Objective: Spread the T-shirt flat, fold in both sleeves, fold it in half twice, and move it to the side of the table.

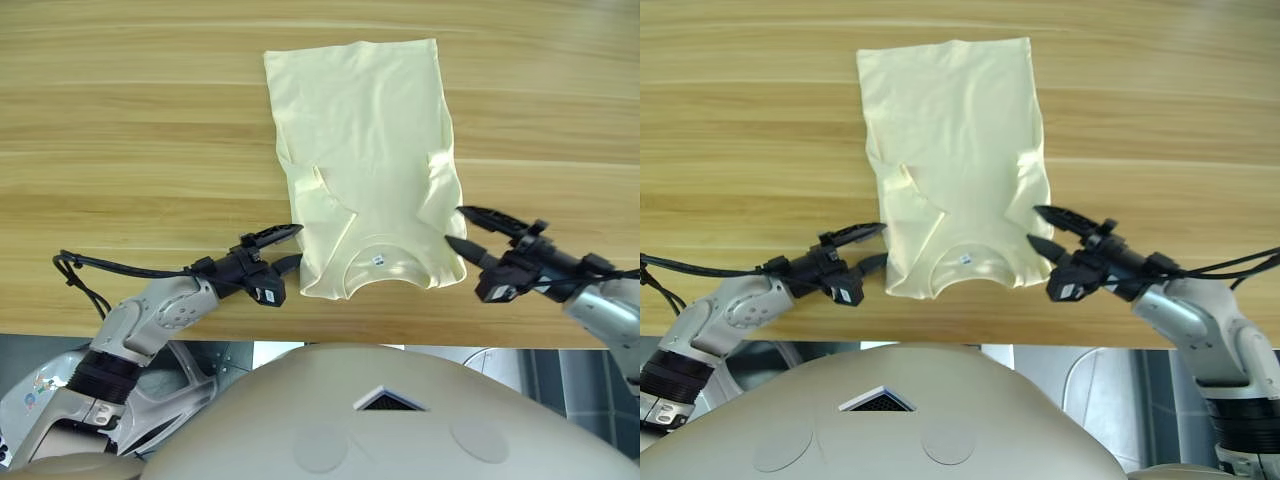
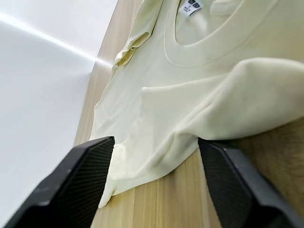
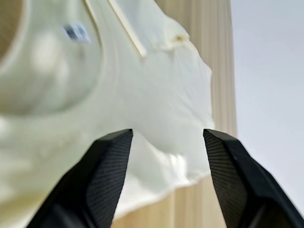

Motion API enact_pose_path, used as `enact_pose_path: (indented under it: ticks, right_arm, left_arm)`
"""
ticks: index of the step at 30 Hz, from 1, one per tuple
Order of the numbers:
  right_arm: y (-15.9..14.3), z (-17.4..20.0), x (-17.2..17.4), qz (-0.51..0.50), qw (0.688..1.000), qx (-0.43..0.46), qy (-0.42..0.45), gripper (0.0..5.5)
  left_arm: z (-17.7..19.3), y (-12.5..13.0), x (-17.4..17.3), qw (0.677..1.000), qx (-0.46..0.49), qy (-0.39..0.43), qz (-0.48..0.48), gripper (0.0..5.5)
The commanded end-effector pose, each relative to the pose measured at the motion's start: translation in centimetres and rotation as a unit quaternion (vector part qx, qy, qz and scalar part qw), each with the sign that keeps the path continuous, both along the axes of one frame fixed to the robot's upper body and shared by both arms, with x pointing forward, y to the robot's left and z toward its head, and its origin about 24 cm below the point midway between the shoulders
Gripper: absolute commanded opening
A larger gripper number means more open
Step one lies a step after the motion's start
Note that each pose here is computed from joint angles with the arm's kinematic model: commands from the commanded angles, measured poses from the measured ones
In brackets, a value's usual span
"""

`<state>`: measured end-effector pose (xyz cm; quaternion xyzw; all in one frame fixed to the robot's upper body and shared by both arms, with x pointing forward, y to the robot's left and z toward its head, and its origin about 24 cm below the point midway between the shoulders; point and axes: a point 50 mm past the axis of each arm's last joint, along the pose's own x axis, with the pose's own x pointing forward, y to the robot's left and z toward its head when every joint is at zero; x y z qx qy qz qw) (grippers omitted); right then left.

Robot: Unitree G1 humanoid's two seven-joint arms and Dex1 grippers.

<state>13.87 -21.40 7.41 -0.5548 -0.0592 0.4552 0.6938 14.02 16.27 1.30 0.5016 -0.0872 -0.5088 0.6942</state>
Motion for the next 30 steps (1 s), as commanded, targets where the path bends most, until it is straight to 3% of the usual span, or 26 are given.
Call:
enact_pose_path:
  ticks: [1, 6, 18, 26, 30]
  right_arm:
    - [1.4, -2.0, -0.1, 0.018, 0.999, -0.002, 0.035, 2.74]
    - [0.8, -3.0, -0.3, 0.001, 0.998, -0.014, 0.055, 2.74]
    - [-4.5, -2.2, -0.8, -0.115, 0.992, -0.036, 0.036, 2.74]
    - [-5.7, -2.8, -1.4, -0.134, 0.988, -0.054, 0.057, 2.74]
    - [-4.8, -2.9, -1.1, -0.118, 0.991, -0.043, 0.056, 2.74]
  left_arm:
    - [-1.8, 0.6, -1.0, 0.998, 0.054, 0.043, -0.001, 3.32]
    - [-1.9, 0.6, -1.0, 0.998, 0.052, 0.044, -0.001, 3.32]
    - [-2.2, 0.9, -1.4, 0.997, 0.053, 0.054, 0.005, 3.32]
    - [-2.3, 1.0, -1.8, 0.996, 0.055, 0.063, 0.005, 3.32]
    - [-2.4, 1.0, -1.7, 0.997, 0.055, 0.062, 0.005, 3.32]
